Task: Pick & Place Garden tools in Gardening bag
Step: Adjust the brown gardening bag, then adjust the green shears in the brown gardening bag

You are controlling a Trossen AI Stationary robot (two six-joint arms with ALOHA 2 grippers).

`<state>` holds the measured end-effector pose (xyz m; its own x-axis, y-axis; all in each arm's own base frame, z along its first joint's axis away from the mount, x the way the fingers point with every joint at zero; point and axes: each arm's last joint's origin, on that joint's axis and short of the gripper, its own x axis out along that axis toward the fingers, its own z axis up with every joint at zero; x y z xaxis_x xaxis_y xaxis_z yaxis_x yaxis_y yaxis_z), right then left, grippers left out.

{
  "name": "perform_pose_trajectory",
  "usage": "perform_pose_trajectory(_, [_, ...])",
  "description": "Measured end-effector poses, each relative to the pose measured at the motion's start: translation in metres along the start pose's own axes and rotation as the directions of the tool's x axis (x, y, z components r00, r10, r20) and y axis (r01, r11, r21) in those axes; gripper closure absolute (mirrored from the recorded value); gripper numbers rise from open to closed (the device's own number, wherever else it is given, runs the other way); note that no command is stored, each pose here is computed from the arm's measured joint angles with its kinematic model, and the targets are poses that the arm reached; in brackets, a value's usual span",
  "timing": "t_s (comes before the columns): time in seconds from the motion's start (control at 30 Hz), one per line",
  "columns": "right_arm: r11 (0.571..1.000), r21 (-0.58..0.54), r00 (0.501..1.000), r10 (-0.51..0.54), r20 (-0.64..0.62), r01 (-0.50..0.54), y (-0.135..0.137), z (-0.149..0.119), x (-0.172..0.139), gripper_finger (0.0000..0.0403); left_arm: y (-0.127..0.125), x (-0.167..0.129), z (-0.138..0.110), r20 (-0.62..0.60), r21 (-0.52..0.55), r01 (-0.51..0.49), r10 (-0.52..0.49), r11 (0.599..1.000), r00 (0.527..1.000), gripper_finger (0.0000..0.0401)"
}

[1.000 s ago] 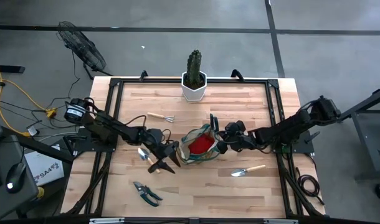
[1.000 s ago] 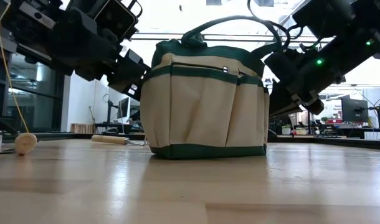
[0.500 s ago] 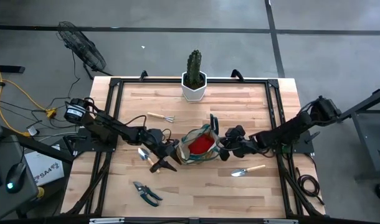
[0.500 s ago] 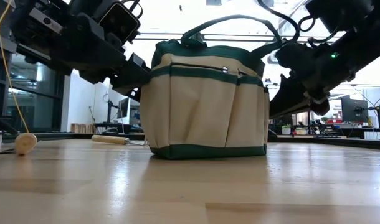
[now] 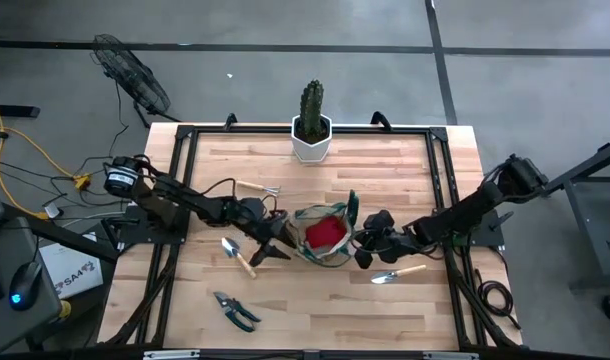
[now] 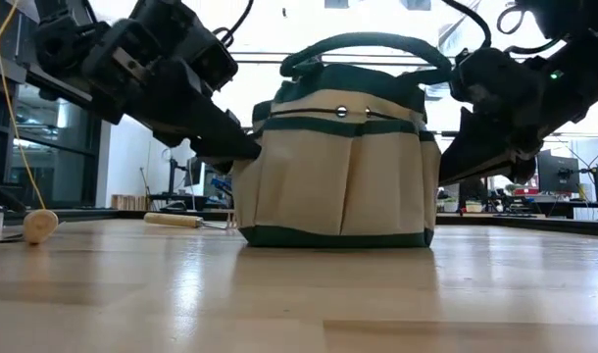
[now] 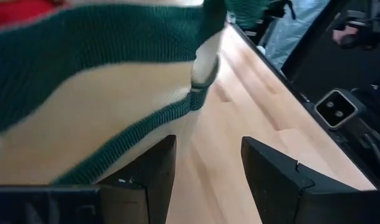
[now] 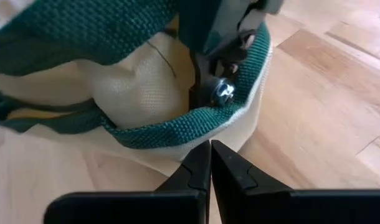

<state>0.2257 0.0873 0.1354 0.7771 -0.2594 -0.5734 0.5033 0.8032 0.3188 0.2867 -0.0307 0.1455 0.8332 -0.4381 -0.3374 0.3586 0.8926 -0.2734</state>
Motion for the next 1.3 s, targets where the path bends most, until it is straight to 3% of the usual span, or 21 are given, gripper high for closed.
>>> perform_pose_trajectory(0.43, [0.998,0.032,0.998,0.056,-0.025,-0.055,0.010,-0.012,-0.010,0.0400,0.012,-0.005,-0.001,-0.019,-0.042,-0.048,0.047,0.998,0.999,0.0221])
perform_pose_trajectory(0.73, [0.999,0.012,0.998,0.040,-0.049,-0.040,0.008,-0.014,-0.010,0.0400,0.012,-0.006,-0.005,-0.062,-0.059,-0.052,0.049,0.997,0.997,0.0221])
perform_pose_trajectory(1.3, [0.998,-0.013,0.986,0.060,-0.153,-0.063,0.004,-0.013,-0.019,0.0400,-0.002,-0.040,0.008,-0.182,-0.052,-0.199,0.187,0.979,0.965,0.0221])
